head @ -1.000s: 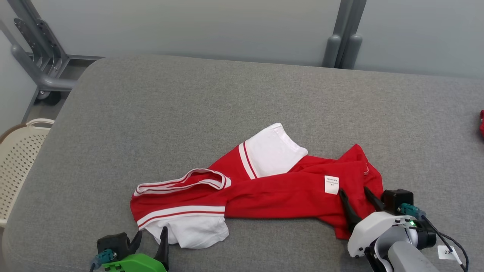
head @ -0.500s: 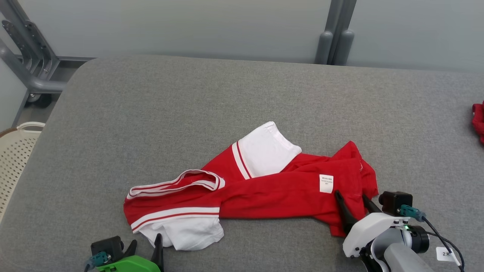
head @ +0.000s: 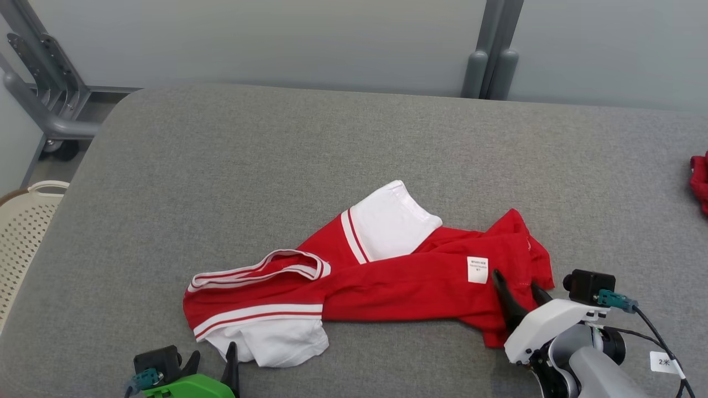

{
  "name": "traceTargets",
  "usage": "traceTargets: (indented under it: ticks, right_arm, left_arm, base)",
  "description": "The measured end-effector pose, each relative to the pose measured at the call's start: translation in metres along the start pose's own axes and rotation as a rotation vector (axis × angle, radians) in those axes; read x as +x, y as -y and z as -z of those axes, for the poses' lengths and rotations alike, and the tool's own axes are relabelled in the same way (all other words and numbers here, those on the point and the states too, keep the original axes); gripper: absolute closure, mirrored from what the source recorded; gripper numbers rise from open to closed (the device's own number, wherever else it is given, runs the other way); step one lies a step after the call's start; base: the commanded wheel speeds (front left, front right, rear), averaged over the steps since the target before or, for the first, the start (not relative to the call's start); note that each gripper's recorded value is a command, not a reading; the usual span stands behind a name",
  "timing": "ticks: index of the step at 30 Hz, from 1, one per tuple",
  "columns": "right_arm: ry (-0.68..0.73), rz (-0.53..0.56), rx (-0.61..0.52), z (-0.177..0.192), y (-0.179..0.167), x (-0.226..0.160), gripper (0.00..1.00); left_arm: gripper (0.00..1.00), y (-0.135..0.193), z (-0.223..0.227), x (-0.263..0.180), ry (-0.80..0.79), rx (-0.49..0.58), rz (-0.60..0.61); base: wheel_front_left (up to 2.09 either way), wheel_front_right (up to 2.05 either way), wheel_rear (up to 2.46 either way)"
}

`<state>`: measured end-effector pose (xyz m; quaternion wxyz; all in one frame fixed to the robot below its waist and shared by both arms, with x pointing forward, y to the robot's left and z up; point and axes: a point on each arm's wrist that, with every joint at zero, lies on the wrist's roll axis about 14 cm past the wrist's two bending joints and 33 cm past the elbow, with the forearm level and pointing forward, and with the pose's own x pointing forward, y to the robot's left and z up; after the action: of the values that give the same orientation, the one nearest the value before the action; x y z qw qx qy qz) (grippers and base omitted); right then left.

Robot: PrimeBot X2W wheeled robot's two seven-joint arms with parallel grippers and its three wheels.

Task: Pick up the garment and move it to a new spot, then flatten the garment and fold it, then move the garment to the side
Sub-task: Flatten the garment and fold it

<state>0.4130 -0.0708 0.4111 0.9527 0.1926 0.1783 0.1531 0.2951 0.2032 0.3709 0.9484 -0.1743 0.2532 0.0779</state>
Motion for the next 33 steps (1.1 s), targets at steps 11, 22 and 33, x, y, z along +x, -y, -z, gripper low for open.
traceTargets:
  ticks: [11,22,33]
  right_arm:
    - [0.021,-0.029,-0.026,-0.013,0.004,-0.012,0.4]
    - [0.006,-0.041,-0.022,-0.011,0.003,-0.017,0.76]
    - [0.029,-0.068,-0.019,-0.02,-0.004,-0.011,1.0]
  left_arm:
    - [0.0,-0.003,0.0,-0.004,0.01,0.014,-0.006]
    - [0.0,-0.001,0.001,-0.003,0.005,0.022,-0.001]
    - [0.0,-0.002,0.01,0.0,-0.053,-0.054,-0.007]
  base:
    - [0.0,0.0,0.0]
    - [0.0,0.0,0.0]
    - [0.0,0.0,0.0]
